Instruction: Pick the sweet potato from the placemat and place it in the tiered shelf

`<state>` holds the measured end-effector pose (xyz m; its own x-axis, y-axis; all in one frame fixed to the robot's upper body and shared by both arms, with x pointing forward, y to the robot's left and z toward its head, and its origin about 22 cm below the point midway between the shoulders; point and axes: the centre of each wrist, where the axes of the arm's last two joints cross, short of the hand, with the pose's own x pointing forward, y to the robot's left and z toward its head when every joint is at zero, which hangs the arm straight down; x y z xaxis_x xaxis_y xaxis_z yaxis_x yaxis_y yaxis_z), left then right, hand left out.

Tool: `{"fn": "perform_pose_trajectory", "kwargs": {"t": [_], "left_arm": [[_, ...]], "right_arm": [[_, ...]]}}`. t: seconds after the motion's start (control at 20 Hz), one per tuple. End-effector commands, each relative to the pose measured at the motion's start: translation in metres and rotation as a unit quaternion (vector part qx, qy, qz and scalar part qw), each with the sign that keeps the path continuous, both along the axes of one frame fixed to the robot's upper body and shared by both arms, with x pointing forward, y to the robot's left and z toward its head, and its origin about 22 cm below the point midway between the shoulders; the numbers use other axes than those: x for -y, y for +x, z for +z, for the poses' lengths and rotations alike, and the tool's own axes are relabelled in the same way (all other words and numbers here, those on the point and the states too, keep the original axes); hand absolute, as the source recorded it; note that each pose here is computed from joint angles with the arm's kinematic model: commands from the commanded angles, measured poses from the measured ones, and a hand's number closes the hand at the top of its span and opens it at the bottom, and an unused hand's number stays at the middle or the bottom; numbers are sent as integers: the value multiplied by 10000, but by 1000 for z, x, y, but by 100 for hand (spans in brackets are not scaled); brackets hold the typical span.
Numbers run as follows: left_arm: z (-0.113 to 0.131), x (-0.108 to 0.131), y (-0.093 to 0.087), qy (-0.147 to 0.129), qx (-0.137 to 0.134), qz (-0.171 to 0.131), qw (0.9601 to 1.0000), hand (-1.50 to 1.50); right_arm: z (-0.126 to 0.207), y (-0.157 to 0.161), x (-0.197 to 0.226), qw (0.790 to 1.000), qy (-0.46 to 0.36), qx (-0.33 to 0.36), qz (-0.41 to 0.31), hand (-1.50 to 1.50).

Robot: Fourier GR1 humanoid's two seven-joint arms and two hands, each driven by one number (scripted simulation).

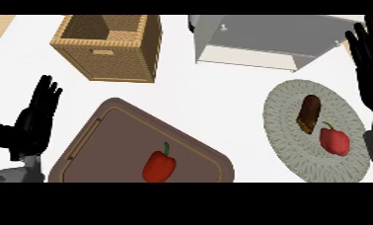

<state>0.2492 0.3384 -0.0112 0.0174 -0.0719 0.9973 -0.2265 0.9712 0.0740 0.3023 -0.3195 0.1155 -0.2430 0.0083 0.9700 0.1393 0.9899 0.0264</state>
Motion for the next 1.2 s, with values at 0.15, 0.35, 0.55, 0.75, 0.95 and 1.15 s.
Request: {"fn": "perform_pose_trajectory", "kwargs": {"t": [0.15,0.35,0.55,0.75,0.95,1.15], "left_arm": [[33,34,22,290,443,-299,9981,0],[49,45,30,297,379,-455,9978,0],[62,63,8,338,249,-262,9988,0],[56,76,10,307,249,-253,9989,0],[64,76,23,331,279,-322,9985,0],[73,85,21,360,231,-422,9982,0]], "right_arm": [[-15,18,9,9756,-1737,-1312,-290,150],[-44,11,53,9221,-2340,-2118,-2239,-150],[-22,36,28,9585,-1797,-1885,-1156,-150],[24,34,27,9419,-2545,-2176,-255,-150],[49,36,8,8700,-3843,-3080,244,-150],[68,45,-30,8033,-4612,-3725,566,-150]]}}
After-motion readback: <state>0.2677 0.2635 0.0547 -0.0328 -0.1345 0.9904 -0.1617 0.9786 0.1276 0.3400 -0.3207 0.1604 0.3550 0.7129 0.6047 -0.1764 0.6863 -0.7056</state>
